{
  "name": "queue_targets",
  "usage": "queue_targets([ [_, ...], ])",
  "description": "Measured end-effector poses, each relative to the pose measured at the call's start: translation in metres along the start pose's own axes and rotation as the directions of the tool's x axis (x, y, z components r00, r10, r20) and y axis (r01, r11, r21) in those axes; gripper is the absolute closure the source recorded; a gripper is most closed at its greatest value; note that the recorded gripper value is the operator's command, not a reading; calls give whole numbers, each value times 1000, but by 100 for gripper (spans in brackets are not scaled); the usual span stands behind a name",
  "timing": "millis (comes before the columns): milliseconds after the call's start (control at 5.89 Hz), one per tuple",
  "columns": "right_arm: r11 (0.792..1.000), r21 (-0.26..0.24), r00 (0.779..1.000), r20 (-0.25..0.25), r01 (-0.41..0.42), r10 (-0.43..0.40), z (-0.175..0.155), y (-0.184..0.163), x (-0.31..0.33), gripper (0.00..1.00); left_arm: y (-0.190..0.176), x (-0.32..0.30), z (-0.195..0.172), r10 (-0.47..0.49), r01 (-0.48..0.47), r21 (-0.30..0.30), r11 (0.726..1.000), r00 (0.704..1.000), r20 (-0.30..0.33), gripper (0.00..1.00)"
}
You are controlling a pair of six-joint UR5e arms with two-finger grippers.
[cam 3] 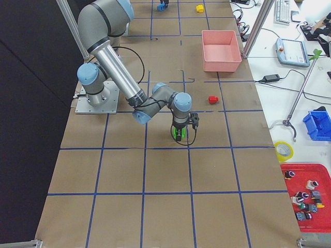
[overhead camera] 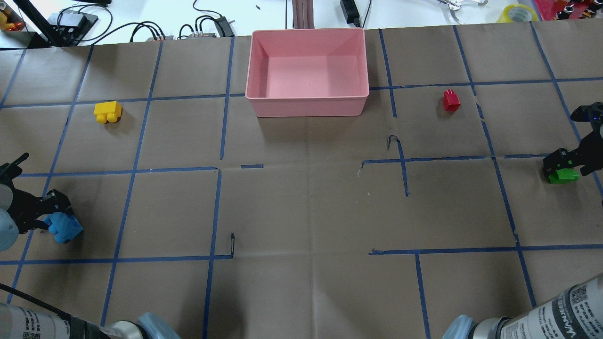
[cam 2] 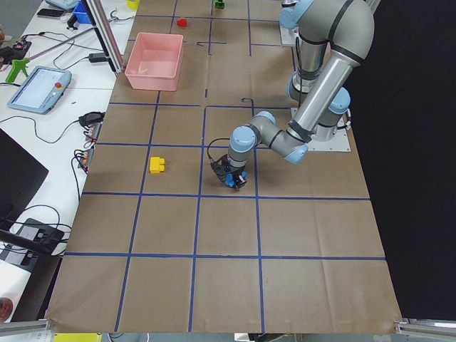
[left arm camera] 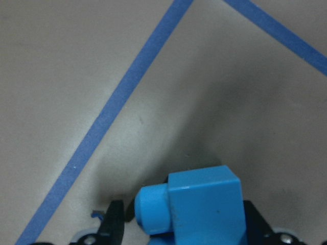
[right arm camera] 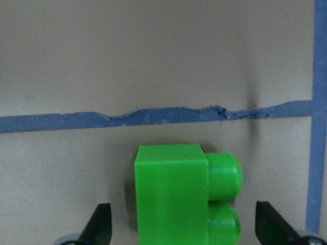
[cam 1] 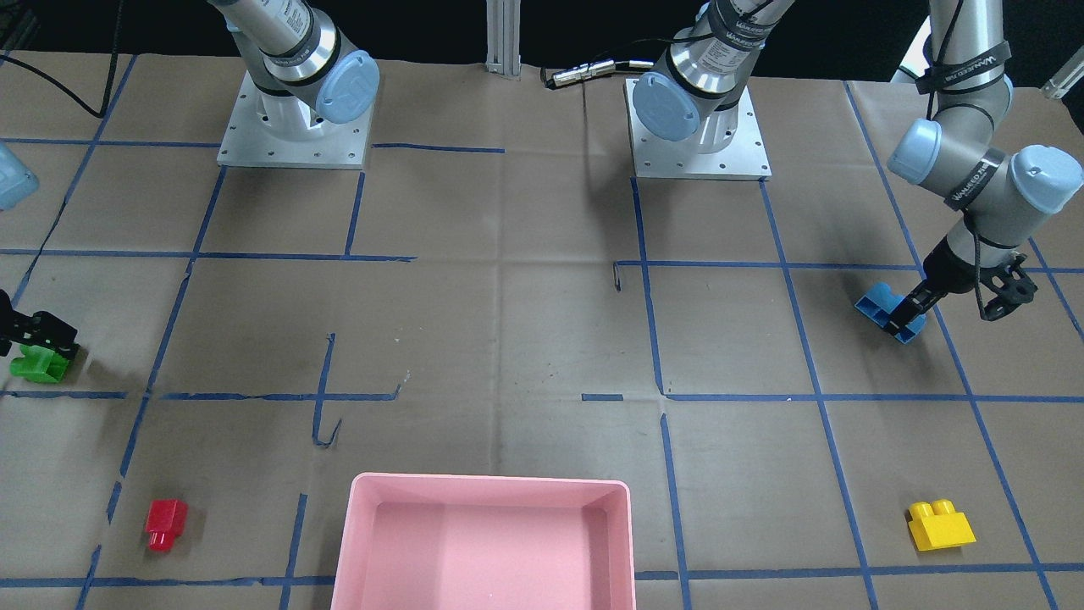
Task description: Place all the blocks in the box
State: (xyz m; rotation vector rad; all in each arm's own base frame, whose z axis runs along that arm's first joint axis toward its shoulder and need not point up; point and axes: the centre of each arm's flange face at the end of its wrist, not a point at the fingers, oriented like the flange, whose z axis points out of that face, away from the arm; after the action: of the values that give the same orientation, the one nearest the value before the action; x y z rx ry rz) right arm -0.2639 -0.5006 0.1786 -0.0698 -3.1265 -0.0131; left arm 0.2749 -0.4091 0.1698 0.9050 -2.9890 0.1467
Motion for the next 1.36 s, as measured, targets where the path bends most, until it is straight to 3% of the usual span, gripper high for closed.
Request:
queue_targets([
  [339, 1000, 8, 1000, -5, -1, 1, -1, -1, 1, 12, 0, 1, 0, 3, -3, -4, 1000, 1000, -1, 88],
  [679, 1000, 17, 1000, -12, 0, 0, -2, -2, 2, 13, 0, 3, -4, 4, -5, -29, 1000, 1000, -7, 92],
  [848, 1000, 17, 1000, -11, 0, 0, 0, -3, 2, 23, -7, 6, -17, 12, -12, -24, 1000, 1000, -6, 96],
  [1018, 1000, 15, 1000, -9, 0, 0, 2, -3, 2, 44, -24, 13, -46, 30, -30, -28, 999, 1000, -9, 97],
  [1358, 1000, 13, 1000, -12, 0, 0, 2, -3, 3, 85, -82, 50, -145, 98, -99, -63, 993, 995, -30, 97],
])
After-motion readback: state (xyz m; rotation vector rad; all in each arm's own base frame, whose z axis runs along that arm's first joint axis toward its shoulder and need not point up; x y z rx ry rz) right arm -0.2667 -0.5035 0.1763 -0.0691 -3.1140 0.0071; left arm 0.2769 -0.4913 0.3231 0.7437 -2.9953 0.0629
